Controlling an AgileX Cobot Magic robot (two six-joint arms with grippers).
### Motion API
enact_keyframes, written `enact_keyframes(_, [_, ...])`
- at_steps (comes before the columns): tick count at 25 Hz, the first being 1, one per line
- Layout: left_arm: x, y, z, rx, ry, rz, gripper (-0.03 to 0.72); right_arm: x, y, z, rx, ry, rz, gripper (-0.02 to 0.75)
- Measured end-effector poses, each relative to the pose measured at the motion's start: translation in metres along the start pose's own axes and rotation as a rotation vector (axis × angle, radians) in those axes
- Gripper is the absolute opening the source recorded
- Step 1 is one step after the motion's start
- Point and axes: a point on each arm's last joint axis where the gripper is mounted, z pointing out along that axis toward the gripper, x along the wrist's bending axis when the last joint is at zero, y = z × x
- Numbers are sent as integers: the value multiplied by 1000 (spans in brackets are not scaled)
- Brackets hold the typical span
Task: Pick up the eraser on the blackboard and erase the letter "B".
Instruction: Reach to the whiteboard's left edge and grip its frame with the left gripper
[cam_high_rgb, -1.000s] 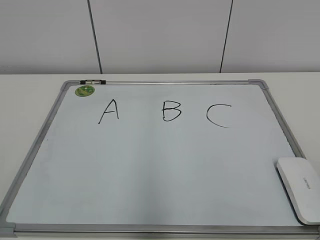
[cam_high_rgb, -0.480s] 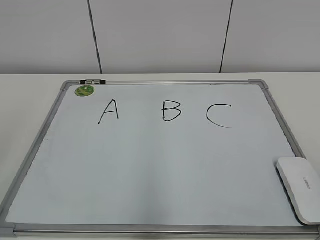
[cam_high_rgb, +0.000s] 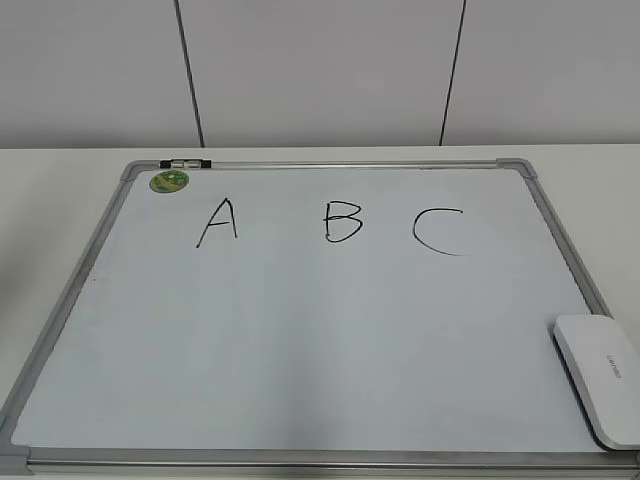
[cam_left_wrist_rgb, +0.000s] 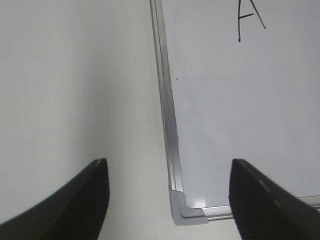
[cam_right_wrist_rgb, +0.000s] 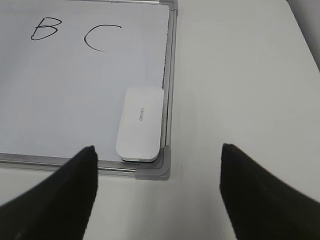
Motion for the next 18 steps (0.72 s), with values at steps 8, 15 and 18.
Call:
enact_keyframes(8, [4, 27, 67, 175, -24, -11, 538, 0, 0, 0, 0, 0, 0, 587])
enact_keyframes(15, [8, 30, 125, 271, -25, 3, 538, 0, 0, 0, 0, 0, 0, 586])
enact_keyframes(18, [10, 30, 145, 286, -24, 16, 538, 0, 0, 0, 0, 0, 0, 586])
